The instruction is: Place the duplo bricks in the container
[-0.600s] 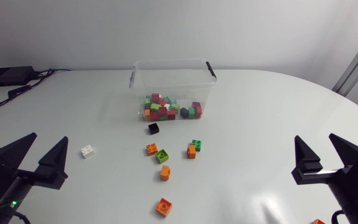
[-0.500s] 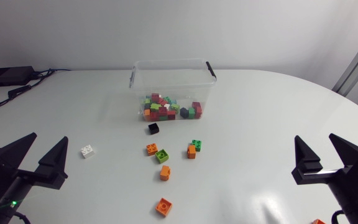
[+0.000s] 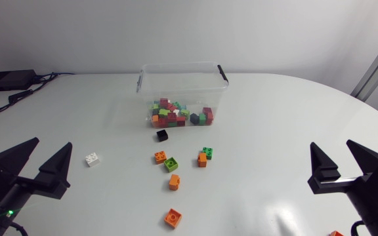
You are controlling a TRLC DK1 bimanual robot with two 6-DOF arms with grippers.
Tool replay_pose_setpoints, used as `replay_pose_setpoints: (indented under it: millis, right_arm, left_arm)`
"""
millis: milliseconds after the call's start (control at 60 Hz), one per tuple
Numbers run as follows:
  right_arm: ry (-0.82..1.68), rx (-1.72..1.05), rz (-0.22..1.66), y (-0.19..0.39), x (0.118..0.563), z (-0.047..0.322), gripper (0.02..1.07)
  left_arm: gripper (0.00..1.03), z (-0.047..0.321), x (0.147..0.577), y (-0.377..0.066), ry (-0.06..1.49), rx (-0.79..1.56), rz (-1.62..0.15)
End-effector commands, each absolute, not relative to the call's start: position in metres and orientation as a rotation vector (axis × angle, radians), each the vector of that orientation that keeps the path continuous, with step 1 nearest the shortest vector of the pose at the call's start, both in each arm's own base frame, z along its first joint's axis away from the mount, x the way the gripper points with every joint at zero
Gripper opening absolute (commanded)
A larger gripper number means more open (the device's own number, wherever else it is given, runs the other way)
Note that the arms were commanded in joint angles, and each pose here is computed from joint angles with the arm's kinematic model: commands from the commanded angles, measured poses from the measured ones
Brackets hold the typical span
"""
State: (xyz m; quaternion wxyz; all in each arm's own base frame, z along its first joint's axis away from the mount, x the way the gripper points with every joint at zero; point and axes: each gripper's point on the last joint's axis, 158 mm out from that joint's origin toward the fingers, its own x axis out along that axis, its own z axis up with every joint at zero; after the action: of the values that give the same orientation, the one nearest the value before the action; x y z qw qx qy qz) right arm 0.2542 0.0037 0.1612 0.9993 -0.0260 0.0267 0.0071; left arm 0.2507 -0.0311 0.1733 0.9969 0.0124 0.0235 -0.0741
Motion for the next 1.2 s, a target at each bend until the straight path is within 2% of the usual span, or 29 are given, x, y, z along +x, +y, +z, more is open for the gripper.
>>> replay_pose_setpoints:
  millis: [0,200,267,333,417,483,633,733,833,1050,1183]
  right_arm:
    - [0.047,-0.028,0.023,0.006,0.256,0.180,1.03]
    - [0.118,-0.015,0.020,0.006,0.272,0.192,1.02]
    - [0.158,0.000,0.011,0.005,0.281,0.195,1.02]
    - [0.206,0.000,0.000,0.002,0.289,0.193,1.02]
    - [0.258,0.000,-0.011,0.000,0.295,0.190,1.02]
    - [0.293,-0.002,-0.029,-0.004,0.297,0.189,1.02]
    - [0.476,-0.019,-0.047,-0.009,0.301,0.170,1.02]
    - [0.592,-0.031,-0.060,-0.016,0.303,0.159,1.02]
    - [0.645,-0.062,-0.052,-0.018,0.303,0.159,1.02]
    - [0.788,-0.139,0.008,-0.016,0.297,0.148,1.02]
    - [0.880,-0.211,0.046,-0.018,0.289,0.141,1.02]
  left_arm:
    - [0.97,0.197,0.254,-0.037,0.049,0.028,-0.173]
    - [0.96,0.195,0.284,-0.040,0.219,0.029,-0.180]
    - [0.91,0.183,0.301,-0.038,0.340,0.057,-0.175]
    - [0.91,0.170,0.314,-0.036,0.458,0.116,-0.184]
    - [0.86,0.156,0.325,-0.035,0.556,0.114,-0.187]
    - [0.86,0.143,0.330,-0.035,0.631,0.135,-0.199]
    - [0.86,0.120,0.336,-0.037,0.735,0.208,-0.241]
    - [0.86,0.098,0.337,-0.038,0.819,0.387,-0.338]
    - [0.87,0.081,0.338,-0.035,0.888,0.458,-0.387]
    - [0.87,0.037,0.348,-0.012,1.065,0.473,-0.491]
    - [0.87,0.021,0.350,-0.005,1.100,0.496,-0.533]
